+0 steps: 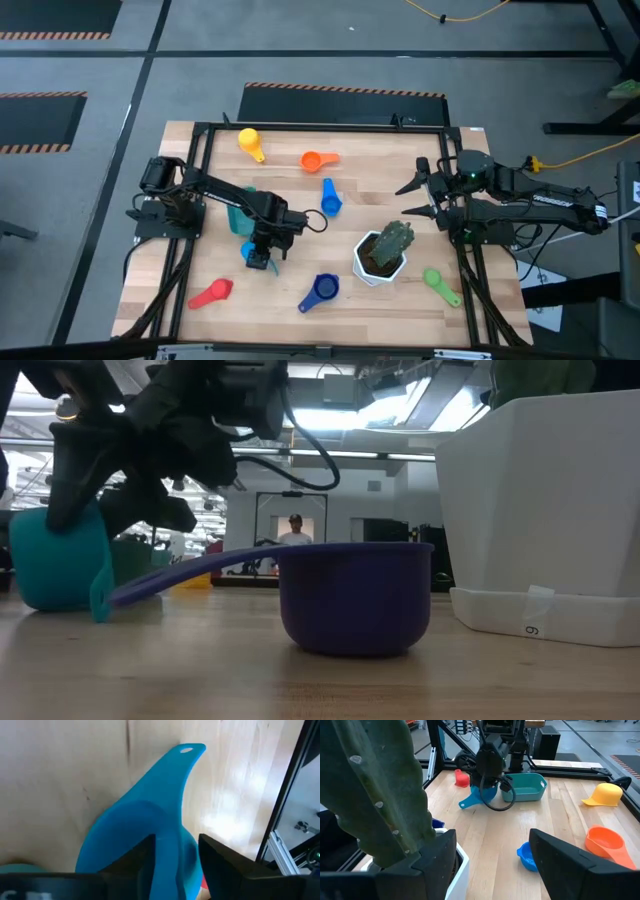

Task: Nest measuring cups in basket
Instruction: Adjust the light blue measuring cup

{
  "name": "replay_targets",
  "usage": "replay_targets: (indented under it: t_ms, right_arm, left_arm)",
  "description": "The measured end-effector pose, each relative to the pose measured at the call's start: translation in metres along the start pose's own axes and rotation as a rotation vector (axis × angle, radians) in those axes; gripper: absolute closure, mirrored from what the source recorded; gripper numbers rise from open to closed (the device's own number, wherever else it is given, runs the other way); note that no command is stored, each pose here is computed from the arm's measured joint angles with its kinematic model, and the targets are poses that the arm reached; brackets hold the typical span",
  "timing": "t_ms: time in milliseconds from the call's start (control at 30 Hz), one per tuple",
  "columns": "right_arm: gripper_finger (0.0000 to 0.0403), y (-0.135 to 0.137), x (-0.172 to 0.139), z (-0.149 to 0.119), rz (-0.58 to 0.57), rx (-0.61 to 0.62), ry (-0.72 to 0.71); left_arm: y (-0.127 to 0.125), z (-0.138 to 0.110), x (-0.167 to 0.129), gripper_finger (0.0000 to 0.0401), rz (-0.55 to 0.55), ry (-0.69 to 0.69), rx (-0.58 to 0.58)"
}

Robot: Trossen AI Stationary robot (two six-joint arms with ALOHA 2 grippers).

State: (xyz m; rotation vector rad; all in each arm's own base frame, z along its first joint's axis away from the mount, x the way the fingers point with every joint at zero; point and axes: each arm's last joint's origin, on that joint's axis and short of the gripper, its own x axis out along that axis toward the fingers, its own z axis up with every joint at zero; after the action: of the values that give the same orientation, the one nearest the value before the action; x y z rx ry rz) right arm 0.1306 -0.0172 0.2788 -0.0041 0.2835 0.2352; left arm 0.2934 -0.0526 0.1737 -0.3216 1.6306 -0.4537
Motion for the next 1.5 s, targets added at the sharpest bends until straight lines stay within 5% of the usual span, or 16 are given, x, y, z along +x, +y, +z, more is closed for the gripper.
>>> replay_targets:
  t_ms: [433, 833, 933, 1233, 1500]
  right_arm:
    - [0.0147, 0.0, 0.0, 0.0, 0.0, 0.0, 0.0]
    - [0.0147, 0.0, 0.0, 0.0, -0.001, -0.001, 0.0]
    - [0.0147, 0.0, 0.0, 0.0, -0.001, 0.0, 0.0]
    - [0.0147, 0.0, 0.0, 0.0, -0.001, -0.001, -0.001]
    - [0.0147, 0.0, 0.0, 0.0, 0.0, 0.001, 0.001]
  left_arm:
    - [-0.011, -0.001, 0.005, 0.0391, -0.003, 0.013, 0.022]
    - [-0.023, 0.026, 0.003, 0.0396, -0.103, -0.224, 0.049]
    - [-0.027, 0.04, -0.009, 0.0397, -0.014, -0.347, 0.116]
    - [-0.021, 0.064, -0.034, 0.0398, 0.564, -0.639, 0.153]
    - [0.0, 0.077, -0.007, 0.0398, 0.557, -0.64, 0.048]
